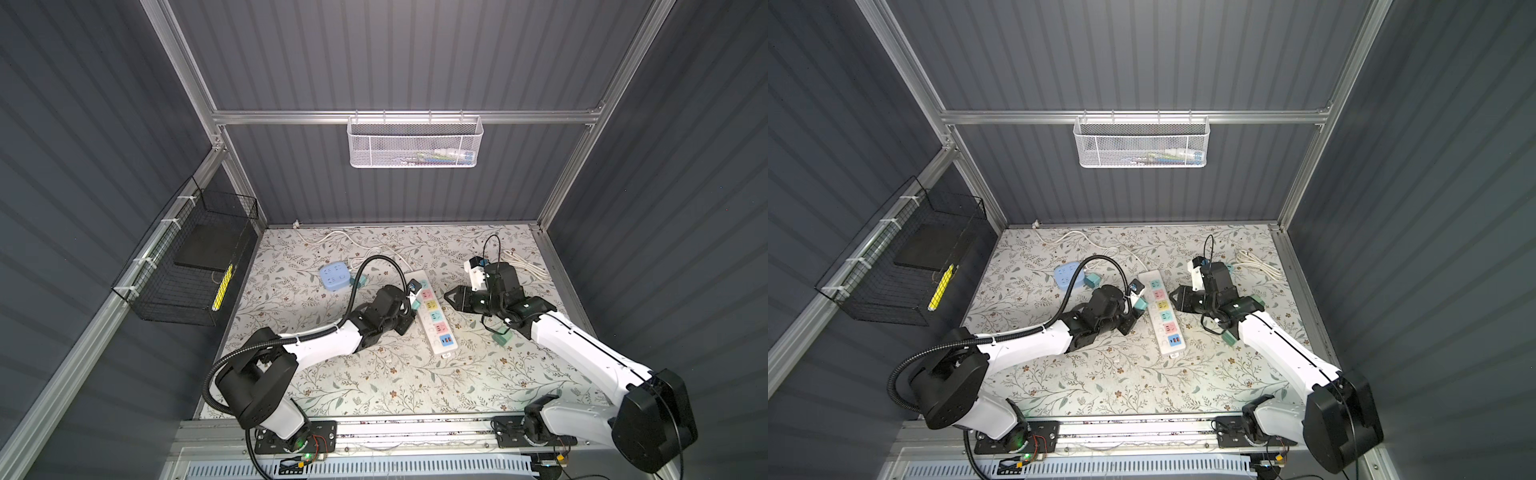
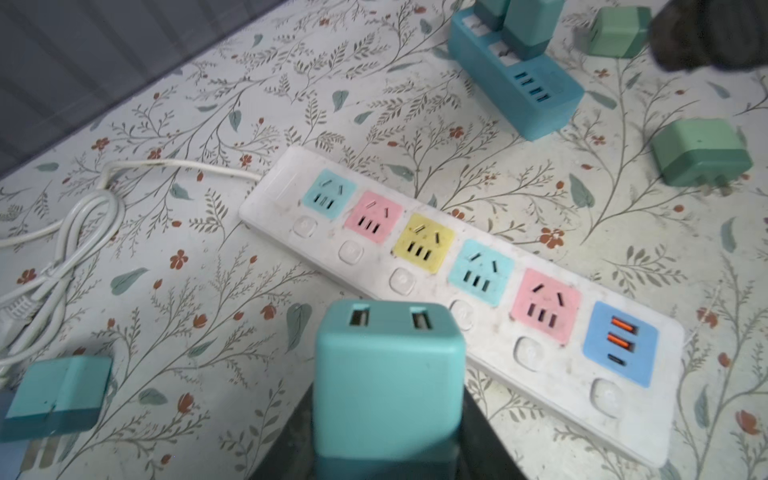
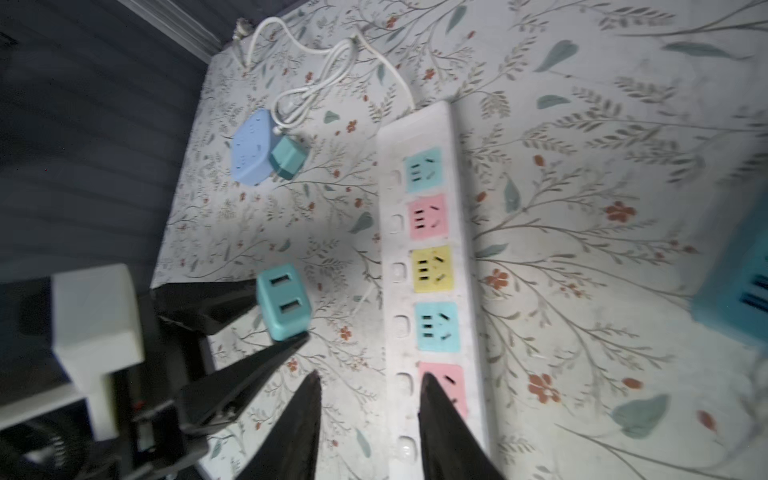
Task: Insert the plug
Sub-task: 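Carry the adapter toward the right gripper while the open right gripper approaches it, then close the right gripper on the teal adapter while the left gripper releases it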
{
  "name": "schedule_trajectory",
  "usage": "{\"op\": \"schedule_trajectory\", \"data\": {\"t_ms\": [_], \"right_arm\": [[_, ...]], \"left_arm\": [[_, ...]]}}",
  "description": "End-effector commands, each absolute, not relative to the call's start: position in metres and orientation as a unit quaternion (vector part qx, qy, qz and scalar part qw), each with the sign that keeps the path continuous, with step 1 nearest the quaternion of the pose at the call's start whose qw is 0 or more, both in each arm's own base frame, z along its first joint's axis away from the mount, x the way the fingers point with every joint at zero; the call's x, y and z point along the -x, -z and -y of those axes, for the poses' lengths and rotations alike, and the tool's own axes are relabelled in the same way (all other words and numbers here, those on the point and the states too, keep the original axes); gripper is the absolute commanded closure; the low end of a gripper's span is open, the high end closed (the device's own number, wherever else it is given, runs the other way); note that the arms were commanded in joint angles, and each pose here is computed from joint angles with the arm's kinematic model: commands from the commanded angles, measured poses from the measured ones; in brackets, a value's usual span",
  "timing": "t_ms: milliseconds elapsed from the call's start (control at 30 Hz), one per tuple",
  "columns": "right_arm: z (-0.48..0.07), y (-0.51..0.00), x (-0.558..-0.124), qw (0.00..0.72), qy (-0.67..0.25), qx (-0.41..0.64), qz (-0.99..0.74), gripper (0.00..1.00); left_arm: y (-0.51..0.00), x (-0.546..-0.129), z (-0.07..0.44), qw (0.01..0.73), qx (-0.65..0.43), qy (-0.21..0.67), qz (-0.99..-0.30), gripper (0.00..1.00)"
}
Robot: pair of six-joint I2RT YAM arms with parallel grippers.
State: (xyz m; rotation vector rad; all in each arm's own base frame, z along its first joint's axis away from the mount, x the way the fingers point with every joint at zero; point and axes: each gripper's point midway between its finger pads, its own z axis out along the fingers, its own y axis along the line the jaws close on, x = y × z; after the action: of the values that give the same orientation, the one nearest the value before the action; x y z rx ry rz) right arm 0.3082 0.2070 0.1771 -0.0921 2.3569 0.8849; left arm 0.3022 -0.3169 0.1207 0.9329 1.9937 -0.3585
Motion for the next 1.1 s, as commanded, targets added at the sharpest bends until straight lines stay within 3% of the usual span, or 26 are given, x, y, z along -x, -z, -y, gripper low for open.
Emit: {"op": "schedule_trajectory", "data": {"t_ms": [0, 167, 300, 900, 1067], "right_arm": [[-0.242, -0.211, -0.302, 0.297, -0.43, 0.092, -0.847, 0.57], [-0.257, -0.211, -0.299, 0.276, -0.452, 0.112, -0.841, 0.44], [-0.263, -0.207, -0.3, 0.267, -0.456, 0.118, -0.841, 0.41], [-0.283, -0.2, -0.323, 0.258, -0.463, 0.125, -0.839, 0.61], [-0.287, -0.199, -0.319, 0.25, -0.468, 0.136, -0.837, 0.62]], "left_arm": [[-0.167, -0.312, 0.331, 0.529, -0.373, 0.175, -0.742, 0.82], [-0.181, -0.308, 0.338, 0.549, -0.382, 0.195, -0.717, 0.82], [-0.183, -0.306, 0.34, 0.549, -0.382, 0.205, -0.714, 0.82], [-0.187, -0.302, 0.34, 0.538, -0.391, 0.208, -0.718, 0.84], [-0.188, -0.301, 0.342, 0.532, -0.393, 0.213, -0.719, 0.83]]}}
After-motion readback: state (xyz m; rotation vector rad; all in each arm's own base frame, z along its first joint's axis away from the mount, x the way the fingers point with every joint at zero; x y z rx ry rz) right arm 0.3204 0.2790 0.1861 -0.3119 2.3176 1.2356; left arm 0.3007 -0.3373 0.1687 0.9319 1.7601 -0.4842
